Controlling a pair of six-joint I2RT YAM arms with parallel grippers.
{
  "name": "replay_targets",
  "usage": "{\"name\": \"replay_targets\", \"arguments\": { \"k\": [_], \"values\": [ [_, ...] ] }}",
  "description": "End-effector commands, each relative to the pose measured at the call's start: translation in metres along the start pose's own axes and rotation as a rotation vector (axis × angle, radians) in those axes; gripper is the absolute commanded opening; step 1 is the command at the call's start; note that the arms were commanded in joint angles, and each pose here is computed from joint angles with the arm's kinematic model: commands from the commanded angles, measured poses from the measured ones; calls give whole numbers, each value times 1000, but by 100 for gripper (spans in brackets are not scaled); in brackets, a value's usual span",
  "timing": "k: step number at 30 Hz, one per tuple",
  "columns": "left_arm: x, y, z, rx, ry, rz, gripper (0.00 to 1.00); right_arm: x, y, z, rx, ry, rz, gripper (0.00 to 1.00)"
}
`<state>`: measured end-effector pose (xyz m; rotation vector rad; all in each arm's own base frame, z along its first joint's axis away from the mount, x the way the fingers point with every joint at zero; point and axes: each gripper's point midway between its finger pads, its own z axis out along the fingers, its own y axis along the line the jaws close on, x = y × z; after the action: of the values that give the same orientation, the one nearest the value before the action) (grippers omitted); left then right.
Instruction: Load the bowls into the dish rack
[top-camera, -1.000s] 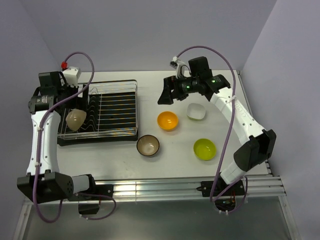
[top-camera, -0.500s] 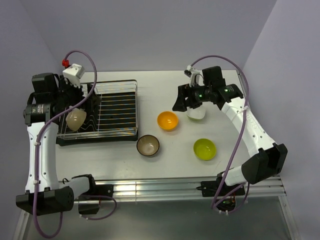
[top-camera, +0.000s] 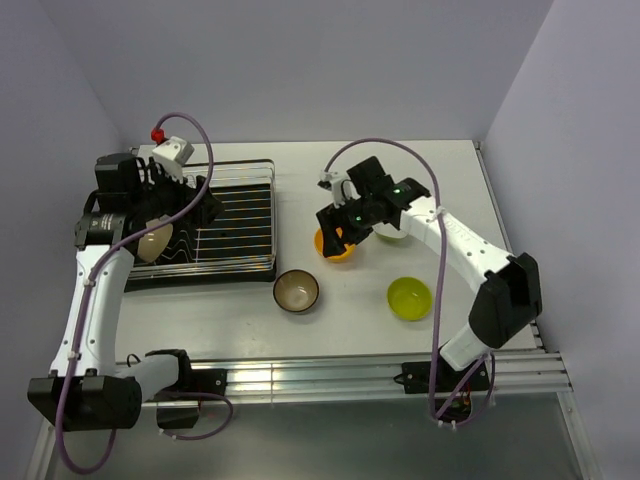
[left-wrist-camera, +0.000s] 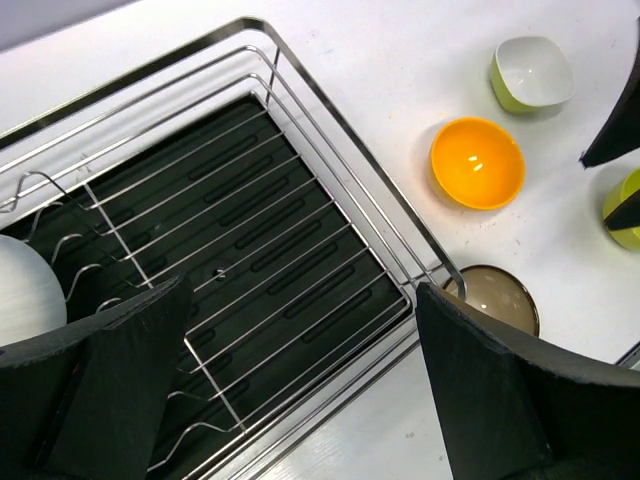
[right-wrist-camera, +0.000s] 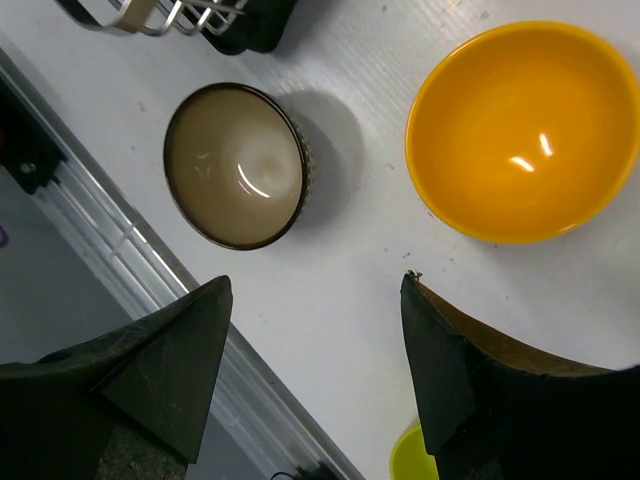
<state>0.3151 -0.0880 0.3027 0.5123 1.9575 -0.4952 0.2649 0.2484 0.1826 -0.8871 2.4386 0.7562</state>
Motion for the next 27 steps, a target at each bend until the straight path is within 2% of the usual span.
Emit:
{"name": "replay_targets", "arguments": {
  "k": [1, 6, 9, 13, 15, 20, 27],
  "values": [
    [-4, 1, 11, 15, -47, -23, 99, 3, 1, 19, 35, 29, -52, 75],
    [2, 2, 19, 25, -68, -62, 99, 18, -4, 49, 35, 77, -20, 74],
    [7, 0, 21, 32, -60, -75, 99, 31, 3, 65, -8, 116, 12, 70],
    [13, 0, 20, 25, -65, -68, 99, 51, 9, 84, 6, 153, -27, 69],
    [16, -1, 20, 30, -63, -68, 99, 54, 11, 93, 23, 160, -54, 68],
    [16, -6, 19, 50, -75, -80, 99, 60, 7, 113, 49, 187, 0, 67],
    [17, -4, 20, 33, -98, -69, 99, 60, 2, 127, 75, 195, 37, 57]
  ]
}}
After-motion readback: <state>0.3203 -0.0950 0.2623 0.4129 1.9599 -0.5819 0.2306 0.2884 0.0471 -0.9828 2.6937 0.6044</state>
